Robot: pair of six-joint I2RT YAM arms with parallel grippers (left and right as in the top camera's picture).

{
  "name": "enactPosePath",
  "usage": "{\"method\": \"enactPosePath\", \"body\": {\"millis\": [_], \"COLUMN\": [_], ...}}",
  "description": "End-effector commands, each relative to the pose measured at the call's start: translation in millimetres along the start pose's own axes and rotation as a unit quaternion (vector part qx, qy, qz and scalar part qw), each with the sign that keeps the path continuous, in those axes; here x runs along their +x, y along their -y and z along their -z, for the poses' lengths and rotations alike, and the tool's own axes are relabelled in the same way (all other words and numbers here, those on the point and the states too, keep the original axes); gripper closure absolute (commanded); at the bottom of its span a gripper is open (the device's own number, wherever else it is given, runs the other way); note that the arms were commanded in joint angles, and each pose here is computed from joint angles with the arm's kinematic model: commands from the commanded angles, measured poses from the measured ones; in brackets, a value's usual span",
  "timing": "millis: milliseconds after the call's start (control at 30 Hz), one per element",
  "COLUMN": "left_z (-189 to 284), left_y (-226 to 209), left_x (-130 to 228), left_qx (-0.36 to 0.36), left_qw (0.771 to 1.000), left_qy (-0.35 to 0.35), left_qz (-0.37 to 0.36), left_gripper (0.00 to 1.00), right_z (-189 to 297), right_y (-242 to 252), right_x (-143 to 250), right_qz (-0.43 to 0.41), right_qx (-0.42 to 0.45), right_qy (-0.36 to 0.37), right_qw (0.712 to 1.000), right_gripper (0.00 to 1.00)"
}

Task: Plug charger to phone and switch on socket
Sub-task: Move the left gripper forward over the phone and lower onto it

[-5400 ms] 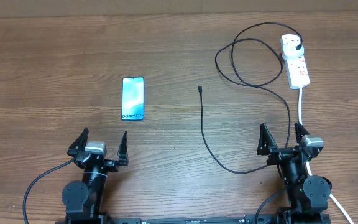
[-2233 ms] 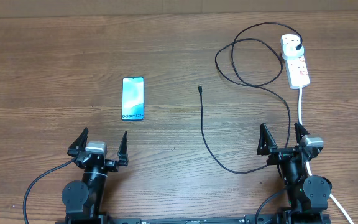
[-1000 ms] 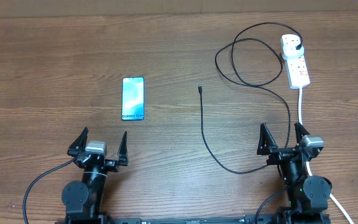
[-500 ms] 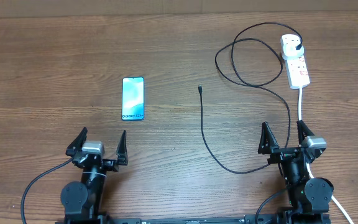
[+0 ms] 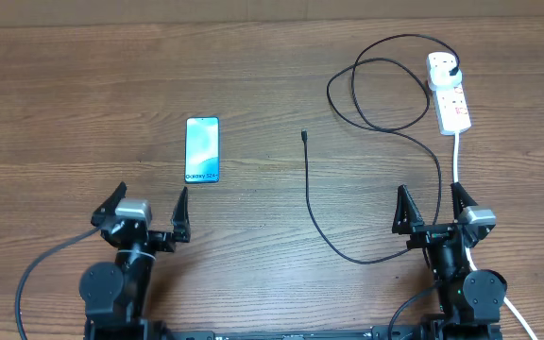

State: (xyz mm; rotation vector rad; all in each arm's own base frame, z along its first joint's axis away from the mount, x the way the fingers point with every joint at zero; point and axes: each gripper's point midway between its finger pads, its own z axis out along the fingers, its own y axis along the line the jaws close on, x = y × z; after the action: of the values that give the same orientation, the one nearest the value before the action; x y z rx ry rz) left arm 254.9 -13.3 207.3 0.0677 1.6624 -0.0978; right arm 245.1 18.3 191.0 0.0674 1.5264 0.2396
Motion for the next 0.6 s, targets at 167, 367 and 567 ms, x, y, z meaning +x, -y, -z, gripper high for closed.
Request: {"method": "enactPosePath", "body": {"millis": [167,367,567], "left_z": [-17,-37,-57], "left_y": [-4,2,8], "left_x": [-46,-62,-64], "left_qx": [-0.003,0.022,0.046], "left_qw": [0.999,0.994,0.978], "left_qy": [-0.040,-0.104,-0.196], "left_qz": [0.015,0.026,0.049], "left_gripper": [0.00,0.00,0.00], "right_z": [3,-3,-16], "right_y": [-13,-15,-22], "right_x": [-32,-44,-64], "right_qz": [0.003,-0.001,-0.008], "right_qx": [-0.017,-0.010,-0.012], "right_qy": [-0.005,-0.039,-0.095], "right_qw": [1.000,0.999,0.995], "right_gripper": [0.00,0.00,0.00]}}
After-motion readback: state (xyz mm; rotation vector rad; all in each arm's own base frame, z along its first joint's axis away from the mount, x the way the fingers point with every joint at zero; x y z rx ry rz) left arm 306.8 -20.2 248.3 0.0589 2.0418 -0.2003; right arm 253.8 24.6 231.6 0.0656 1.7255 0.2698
